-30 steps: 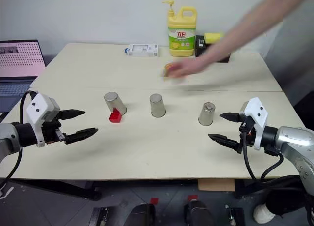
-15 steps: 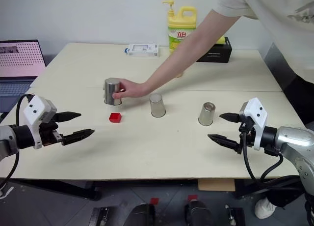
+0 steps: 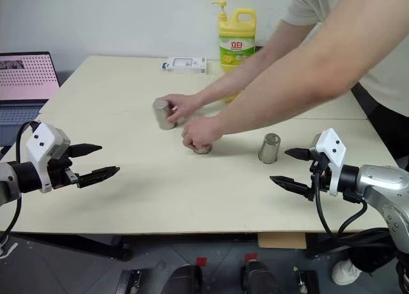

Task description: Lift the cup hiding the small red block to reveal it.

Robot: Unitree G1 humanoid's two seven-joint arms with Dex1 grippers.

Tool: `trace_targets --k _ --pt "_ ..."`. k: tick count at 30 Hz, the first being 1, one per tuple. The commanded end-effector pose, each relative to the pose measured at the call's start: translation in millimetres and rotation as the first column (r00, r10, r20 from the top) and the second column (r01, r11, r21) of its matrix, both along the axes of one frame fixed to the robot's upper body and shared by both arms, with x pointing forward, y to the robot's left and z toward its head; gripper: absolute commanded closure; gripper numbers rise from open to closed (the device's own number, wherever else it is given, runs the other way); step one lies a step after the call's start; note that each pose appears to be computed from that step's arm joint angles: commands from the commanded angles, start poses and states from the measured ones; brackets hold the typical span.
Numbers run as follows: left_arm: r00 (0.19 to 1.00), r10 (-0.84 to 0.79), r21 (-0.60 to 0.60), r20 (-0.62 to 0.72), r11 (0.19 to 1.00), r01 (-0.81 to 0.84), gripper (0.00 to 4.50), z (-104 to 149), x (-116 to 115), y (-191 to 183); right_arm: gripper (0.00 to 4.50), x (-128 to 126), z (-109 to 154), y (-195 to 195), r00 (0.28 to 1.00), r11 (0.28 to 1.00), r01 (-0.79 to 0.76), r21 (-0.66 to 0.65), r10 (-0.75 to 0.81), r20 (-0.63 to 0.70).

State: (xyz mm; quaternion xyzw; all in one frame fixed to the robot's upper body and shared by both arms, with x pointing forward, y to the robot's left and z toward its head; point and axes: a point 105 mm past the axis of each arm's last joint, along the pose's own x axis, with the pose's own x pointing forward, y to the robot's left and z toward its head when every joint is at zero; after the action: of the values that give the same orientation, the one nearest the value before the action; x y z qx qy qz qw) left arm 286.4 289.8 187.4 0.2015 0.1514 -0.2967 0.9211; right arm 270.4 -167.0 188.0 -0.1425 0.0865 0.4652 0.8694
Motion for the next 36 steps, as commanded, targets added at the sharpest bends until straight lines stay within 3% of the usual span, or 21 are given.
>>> trace_targets --k 1,12,18,29,36 --pt "0.999 -0.011 0.037 0.049 0.999 0.009 0.03 16 0 2 0.0 1 8 2 0.999 1.0 -0.005 0.006 0.005 0.037" --pt "0.994 -0.1 0.019 0.049 0.995 0.099 0.03 17 1 -22 0.0 -2 15 29 0.995 0.994 -0.099 0.055 0.097 0.036" --pt "0.989 -0.143 0.022 0.044 0.99 0.143 0.03 15 3 -35 0.0 14 31 61 0.985 0.985 -0.146 0.093 0.135 0.111" --pt "0.984 -0.171 0.02 0.041 0.985 0.171 0.03 17 5 -41 0.0 94 39 146 0.992 0.996 -0.008 0.093 -0.004 0.126" --pt "0.982 -0.187 0.02 0.041 0.982 0.186 0.03 18 5 -46 0.0 136 18 171 0.996 0.998 0.049 0.033 -0.051 0.08"
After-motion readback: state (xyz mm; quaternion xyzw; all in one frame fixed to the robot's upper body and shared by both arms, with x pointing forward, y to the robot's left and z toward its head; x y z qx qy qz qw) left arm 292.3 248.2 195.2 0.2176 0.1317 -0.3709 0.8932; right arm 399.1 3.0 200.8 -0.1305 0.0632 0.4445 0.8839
